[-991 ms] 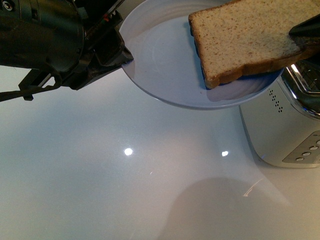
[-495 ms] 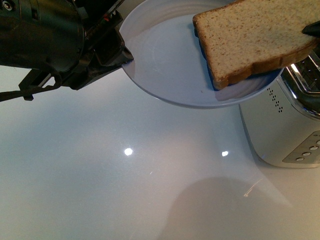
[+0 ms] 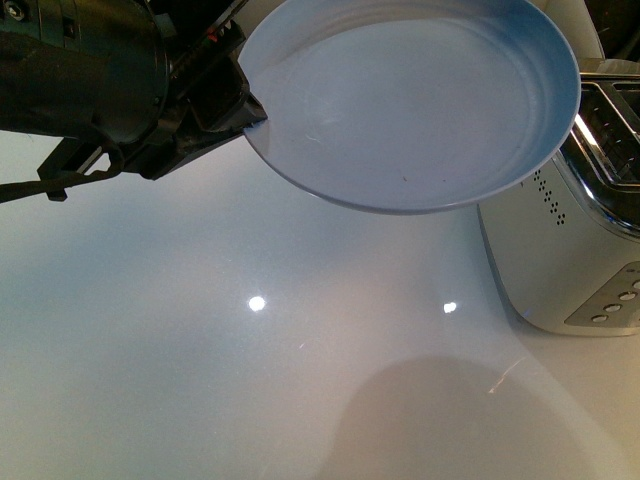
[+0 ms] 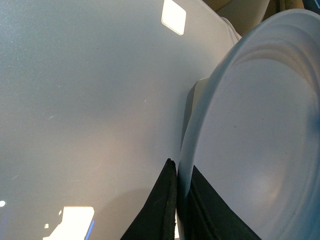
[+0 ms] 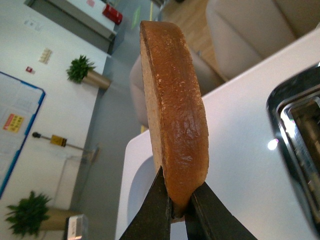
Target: Left arm holds plate, right arm toasts bread
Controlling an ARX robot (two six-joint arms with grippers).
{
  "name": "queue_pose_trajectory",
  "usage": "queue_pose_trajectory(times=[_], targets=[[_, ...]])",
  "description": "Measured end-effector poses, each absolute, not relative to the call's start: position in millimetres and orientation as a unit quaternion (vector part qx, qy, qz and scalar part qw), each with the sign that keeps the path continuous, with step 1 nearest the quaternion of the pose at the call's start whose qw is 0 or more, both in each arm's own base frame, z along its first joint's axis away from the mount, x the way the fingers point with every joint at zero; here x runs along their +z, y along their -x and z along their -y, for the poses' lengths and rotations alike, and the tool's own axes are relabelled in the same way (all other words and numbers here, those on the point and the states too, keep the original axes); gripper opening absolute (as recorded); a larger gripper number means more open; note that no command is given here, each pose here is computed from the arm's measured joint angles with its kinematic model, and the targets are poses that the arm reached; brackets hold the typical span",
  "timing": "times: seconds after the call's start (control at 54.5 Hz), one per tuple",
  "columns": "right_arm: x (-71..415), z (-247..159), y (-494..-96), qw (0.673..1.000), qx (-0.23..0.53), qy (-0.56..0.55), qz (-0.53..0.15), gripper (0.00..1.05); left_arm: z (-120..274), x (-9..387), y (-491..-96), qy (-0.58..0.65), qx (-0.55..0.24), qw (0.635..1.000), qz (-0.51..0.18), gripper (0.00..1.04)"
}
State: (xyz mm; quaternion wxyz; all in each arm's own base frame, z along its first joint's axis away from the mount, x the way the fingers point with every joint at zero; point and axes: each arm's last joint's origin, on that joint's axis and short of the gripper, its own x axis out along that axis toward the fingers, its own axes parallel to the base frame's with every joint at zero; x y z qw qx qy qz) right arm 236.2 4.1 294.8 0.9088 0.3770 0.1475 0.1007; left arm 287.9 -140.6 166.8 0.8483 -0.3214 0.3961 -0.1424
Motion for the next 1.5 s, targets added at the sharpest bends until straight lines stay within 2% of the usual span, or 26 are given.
queue_pose_trajectory(times=[0.22, 0.404, 0.862, 1.505], targets=[[299.1, 9.8, -236.6, 0.966, 0.017, -0.236, -0.103, 0.03, 140.7, 166.8, -287.9, 0.321, -0.143, 0.848, -0.396, 0.03], [282.1, 5.3, -242.3, 0.981, -0.019, -0.155, -0.118, 0.03, 140.8, 166.9, -287.9, 0.321, -0.143, 0.848, -0.396, 0.03], [239.5, -12.1, -268.9, 0.977, -0.037, -0.083, -0.192, 0.03, 140.8, 166.9, -287.9, 0.321, -0.143, 0.848, -0.396, 0.03], [213.2, -17.8, -283.7, 0.97, -0.06, -0.051, -0.229, 0.03, 140.7, 166.9, -288.0, 0.321, -0.143, 0.848, -0.396, 0.03]])
